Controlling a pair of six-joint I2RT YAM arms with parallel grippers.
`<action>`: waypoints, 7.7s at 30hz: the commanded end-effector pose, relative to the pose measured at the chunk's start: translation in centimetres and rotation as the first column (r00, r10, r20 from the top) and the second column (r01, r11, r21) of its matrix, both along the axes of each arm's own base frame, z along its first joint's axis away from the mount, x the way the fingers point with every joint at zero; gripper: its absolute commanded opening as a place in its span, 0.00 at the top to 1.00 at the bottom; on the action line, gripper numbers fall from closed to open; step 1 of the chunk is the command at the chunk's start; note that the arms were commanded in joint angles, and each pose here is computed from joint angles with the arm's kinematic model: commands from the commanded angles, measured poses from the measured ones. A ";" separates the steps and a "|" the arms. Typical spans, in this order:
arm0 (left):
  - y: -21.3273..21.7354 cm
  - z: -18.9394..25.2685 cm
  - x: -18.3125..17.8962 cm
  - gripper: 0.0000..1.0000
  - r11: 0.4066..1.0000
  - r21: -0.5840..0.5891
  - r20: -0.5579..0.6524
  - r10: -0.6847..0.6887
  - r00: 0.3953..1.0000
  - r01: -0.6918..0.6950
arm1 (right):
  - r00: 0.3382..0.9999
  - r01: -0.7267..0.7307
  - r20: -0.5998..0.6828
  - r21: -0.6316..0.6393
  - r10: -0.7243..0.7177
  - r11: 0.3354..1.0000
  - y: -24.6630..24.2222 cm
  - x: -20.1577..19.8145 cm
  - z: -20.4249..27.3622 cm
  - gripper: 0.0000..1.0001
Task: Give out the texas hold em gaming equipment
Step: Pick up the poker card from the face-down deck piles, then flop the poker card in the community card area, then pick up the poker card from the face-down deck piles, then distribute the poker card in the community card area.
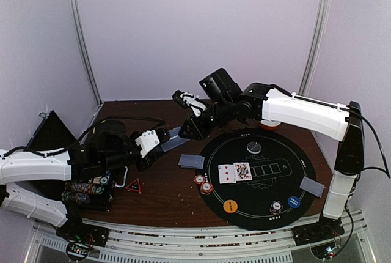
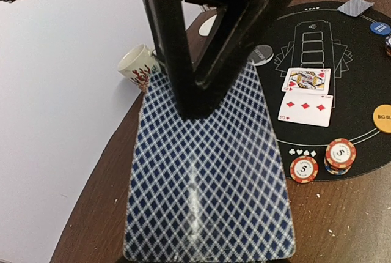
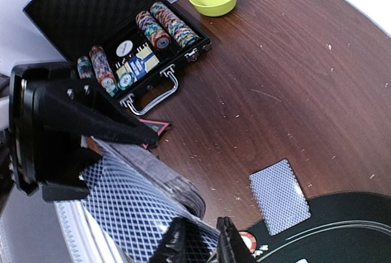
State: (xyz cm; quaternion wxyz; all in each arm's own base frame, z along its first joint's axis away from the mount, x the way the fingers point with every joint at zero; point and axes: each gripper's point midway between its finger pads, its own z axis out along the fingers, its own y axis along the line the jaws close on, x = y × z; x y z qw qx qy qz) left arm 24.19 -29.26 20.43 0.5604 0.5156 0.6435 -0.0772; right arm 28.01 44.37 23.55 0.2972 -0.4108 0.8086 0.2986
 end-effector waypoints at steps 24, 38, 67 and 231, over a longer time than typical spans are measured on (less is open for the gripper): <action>-0.5 2.2 0.2 0.60 0.998 -0.069 0.050 -0.008 0.999 0.011 | 0.853 0.403 0.521 -0.689 0.025 0.602 -24.8 1.5 -0.2 1.00; -0.5 1.8 0.3 0.59 0.998 -0.059 0.045 -0.003 0.999 0.006 | 0.823 0.339 0.476 -0.849 0.308 0.406 -26.3 2.2 -9.8 1.00; -0.4 2.0 0.3 0.59 0.998 -0.062 0.050 0.000 0.999 0.003 | 0.921 -0.012 0.123 -0.939 0.370 0.344 -26.3 -2.7 -19.9 1.00; -0.4 2.2 0.2 0.59 0.998 -0.066 0.051 -0.005 0.999 0.008 | -0.215 0.968 -0.574 -0.016 -0.790 -0.251 -34.9 -2.7 -20.9 1.00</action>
